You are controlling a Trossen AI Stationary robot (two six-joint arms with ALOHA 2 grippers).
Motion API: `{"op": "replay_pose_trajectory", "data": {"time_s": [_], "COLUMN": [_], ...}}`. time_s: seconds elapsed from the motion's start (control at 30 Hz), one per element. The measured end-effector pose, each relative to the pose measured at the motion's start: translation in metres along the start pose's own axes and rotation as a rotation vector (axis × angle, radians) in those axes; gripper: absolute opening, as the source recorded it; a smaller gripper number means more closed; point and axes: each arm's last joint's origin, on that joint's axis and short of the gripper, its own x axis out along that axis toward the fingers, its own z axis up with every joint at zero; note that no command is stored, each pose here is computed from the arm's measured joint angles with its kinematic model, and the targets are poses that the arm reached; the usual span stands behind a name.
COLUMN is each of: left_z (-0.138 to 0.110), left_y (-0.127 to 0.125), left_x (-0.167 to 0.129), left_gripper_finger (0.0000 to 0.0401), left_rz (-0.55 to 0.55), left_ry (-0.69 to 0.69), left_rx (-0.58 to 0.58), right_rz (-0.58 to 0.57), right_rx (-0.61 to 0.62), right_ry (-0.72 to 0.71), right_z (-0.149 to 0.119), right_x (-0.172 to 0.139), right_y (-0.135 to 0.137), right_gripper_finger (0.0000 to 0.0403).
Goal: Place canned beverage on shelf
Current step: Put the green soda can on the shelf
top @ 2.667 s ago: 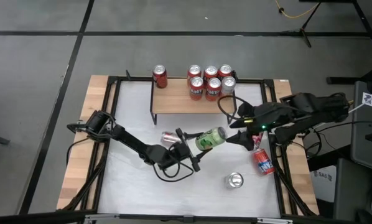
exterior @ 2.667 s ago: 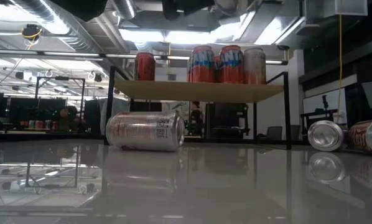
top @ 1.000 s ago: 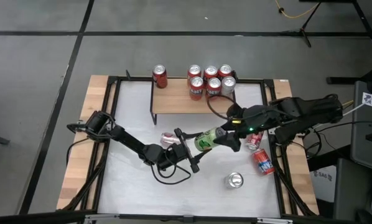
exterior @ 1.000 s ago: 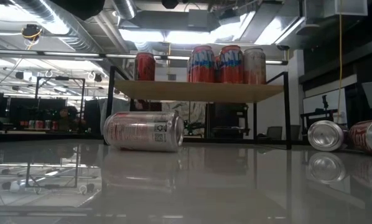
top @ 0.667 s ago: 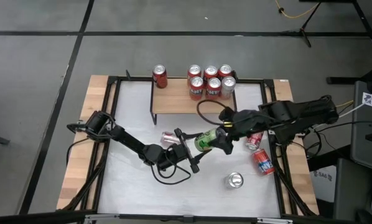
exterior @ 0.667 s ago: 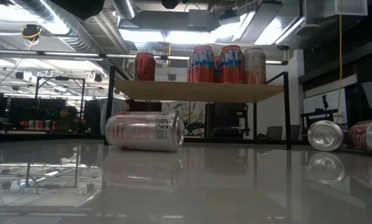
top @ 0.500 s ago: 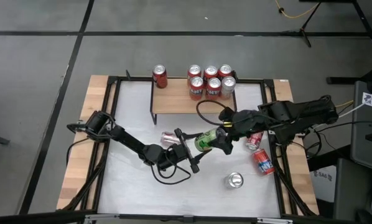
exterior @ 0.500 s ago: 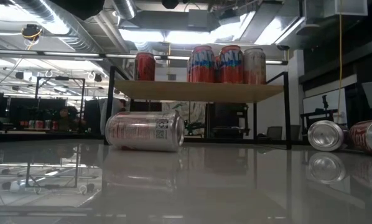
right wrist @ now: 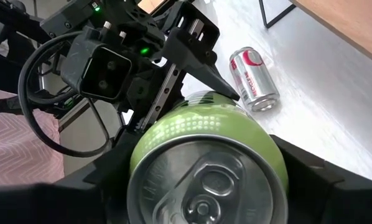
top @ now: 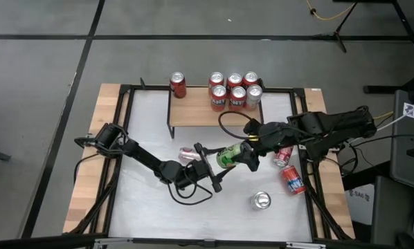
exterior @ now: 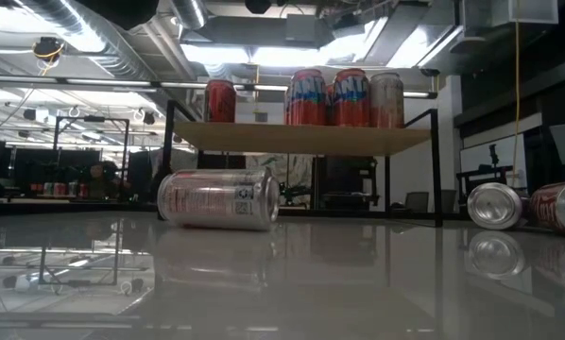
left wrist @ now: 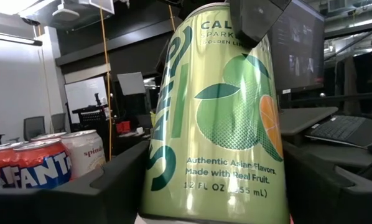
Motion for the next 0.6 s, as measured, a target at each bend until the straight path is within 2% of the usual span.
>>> {"op": "replay_pose_trajectory", "data": {"time_s": [0.27, 0.6], "left_z": [-0.0003, -0.0038], "left_y": [0.0000, -0.0011], "left_x": [0.0004, 0.0012], "left_gripper_finger": [0.0328, 0.0332], "left_rz": [-0.008, -0.016], "left_ry": [-0.002, 0.028], "left_rx": [0.003, 0.031], "right_rz": [-0.004, -0.071], "right_rx": [-0.032, -0.078], "right_ry": [-0.006, 0.022], "right_z": [0.0003, -0.0017], "right_x": [0.0000, 0.0000], "right_y": [-0.0001, -0.0070], "right_gripper_finger": [0.0292, 0.0290]}}
